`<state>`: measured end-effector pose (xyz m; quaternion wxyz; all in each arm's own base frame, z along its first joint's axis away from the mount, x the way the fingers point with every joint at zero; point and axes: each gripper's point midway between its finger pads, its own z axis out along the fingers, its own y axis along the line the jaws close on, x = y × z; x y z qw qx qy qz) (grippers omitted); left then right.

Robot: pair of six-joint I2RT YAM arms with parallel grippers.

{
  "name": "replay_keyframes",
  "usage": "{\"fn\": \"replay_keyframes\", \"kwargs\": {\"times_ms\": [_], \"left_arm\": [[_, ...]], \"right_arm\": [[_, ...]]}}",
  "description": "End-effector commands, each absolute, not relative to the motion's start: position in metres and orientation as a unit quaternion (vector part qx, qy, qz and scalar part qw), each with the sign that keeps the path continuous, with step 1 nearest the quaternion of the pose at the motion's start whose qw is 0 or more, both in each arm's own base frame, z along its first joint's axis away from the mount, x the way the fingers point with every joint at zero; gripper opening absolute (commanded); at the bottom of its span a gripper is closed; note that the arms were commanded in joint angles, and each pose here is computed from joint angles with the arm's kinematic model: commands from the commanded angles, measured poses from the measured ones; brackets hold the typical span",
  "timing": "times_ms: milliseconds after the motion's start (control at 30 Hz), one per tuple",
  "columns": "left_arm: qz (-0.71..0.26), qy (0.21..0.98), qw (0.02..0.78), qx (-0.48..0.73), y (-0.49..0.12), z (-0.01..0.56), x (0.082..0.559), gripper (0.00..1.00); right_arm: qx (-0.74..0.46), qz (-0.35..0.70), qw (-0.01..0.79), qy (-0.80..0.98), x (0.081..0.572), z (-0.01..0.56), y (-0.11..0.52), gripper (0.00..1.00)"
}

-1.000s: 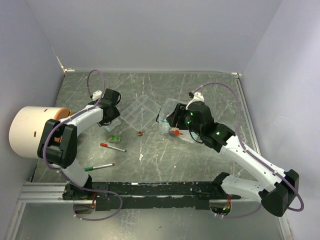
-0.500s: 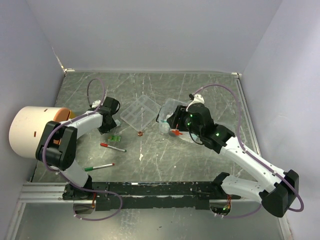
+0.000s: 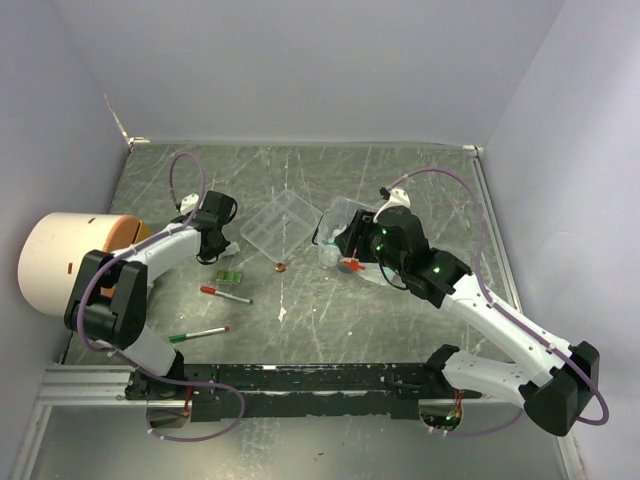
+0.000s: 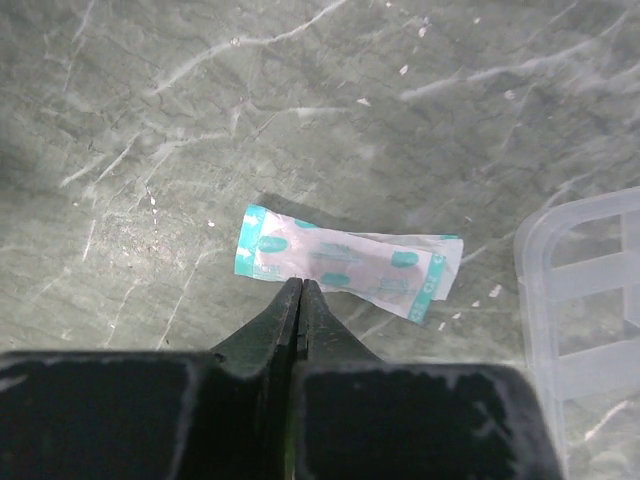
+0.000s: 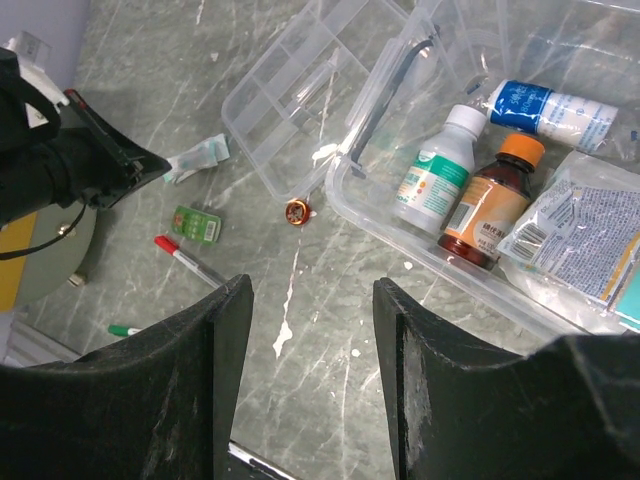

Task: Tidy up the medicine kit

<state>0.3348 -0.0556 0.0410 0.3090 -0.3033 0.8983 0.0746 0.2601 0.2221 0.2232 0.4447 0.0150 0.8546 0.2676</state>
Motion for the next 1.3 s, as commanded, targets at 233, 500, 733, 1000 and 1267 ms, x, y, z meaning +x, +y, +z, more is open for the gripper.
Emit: {"fn": "replay_keyframes", "kwargs": {"times_ms": [233, 500, 733, 1000, 1267], "left_arm": [[-0.002, 0.870, 0.335, -0.361, -0.070, 0.050, 0.341, 0.61], [-0.036, 0.839, 0.327, -0.434, -0.080, 0.042, 0.350, 0.66], [-0.012, 0.825, 0.345, -0.449, -0.070, 0.041, 0.358, 0.65], [0.034, 0.853, 0.334, -0.400, -0.064, 0.023, 0.361, 0.42], [0.043, 0.848, 0.356, -0.391, -0.055, 0.037, 0.358, 0.22]], "right_arm": [[0.021, 0.263, 0.450, 0.853, 0.259, 0.223, 0.218, 0.51], [0.021, 0.258, 0.448, 0.856, 0.259, 0.220, 0.217, 0.51], [0.023, 0.252, 0.449, 0.857, 0.259, 0.218, 0.215, 0.51], [0.023, 0.246, 0.451, 0.858, 0.261, 0.220, 0.213, 0.51], [0.024, 0.247, 0.449, 0.858, 0.261, 0.219, 0.214, 0.51]]}}
